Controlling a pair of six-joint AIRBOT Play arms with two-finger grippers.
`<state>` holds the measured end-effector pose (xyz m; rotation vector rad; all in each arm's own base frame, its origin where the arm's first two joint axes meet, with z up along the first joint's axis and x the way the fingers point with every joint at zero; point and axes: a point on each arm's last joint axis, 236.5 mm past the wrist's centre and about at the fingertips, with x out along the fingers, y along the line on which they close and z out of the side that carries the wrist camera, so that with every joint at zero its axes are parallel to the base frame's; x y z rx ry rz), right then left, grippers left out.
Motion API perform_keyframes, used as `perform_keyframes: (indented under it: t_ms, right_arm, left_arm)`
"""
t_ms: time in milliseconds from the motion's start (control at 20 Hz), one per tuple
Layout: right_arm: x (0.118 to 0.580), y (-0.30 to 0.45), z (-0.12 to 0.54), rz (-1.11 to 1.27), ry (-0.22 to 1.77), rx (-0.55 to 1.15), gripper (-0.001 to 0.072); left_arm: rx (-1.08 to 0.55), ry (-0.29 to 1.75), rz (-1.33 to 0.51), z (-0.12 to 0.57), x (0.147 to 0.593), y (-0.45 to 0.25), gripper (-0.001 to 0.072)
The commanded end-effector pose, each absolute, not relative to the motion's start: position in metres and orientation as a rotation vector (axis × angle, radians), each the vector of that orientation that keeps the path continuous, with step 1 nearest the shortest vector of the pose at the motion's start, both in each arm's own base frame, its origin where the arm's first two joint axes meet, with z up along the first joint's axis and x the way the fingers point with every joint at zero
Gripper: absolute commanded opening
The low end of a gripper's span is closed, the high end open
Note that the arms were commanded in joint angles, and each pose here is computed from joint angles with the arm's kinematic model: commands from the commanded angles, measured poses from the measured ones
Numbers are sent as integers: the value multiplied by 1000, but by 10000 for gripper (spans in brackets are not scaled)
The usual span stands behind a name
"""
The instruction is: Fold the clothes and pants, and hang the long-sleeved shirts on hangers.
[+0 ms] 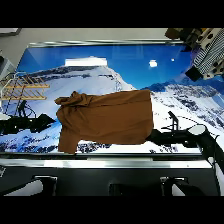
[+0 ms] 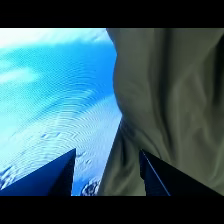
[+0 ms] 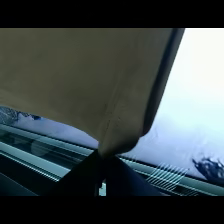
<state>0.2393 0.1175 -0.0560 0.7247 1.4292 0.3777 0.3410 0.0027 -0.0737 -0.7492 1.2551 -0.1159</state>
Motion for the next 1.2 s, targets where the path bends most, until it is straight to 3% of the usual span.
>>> perform_keyframes:
  t_ms: [0,300,350,400,450,650,850,1000,1150]
  right_arm:
    - [233,124,-48,414,1442,738,31]
    - [237,133,-39,440,1420,795,31]
    - [239,136,-36,456,1410,807,31]
    - [240,140,-31,481,1396,820,30]
    - [244,145,-24,512,1369,840,30]
    - [286,155,50,645,1119,833,29]
    - [318,157,209,772,737,669,28]
    - [286,159,347,815,419,489,28]
    - [224,151,462,730,116,349,28]
  left_arm:
    - [-807,1206,-180,-77,357,-14,466]
    - [-803,1282,-240,-100,355,-49,452]
    - [-805,1283,-249,-100,356,-54,340]
    - [-819,1273,-254,-96,358,-55,92]
    - [-847,1245,-259,-87,365,-55,21]
    - [-838,1094,-328,-19,396,-46,20]
    - [-705,849,-431,125,415,-47,19]
    - [-584,580,-343,266,393,-31,19]
    - [-460,289,-160,392,328,-8,19]
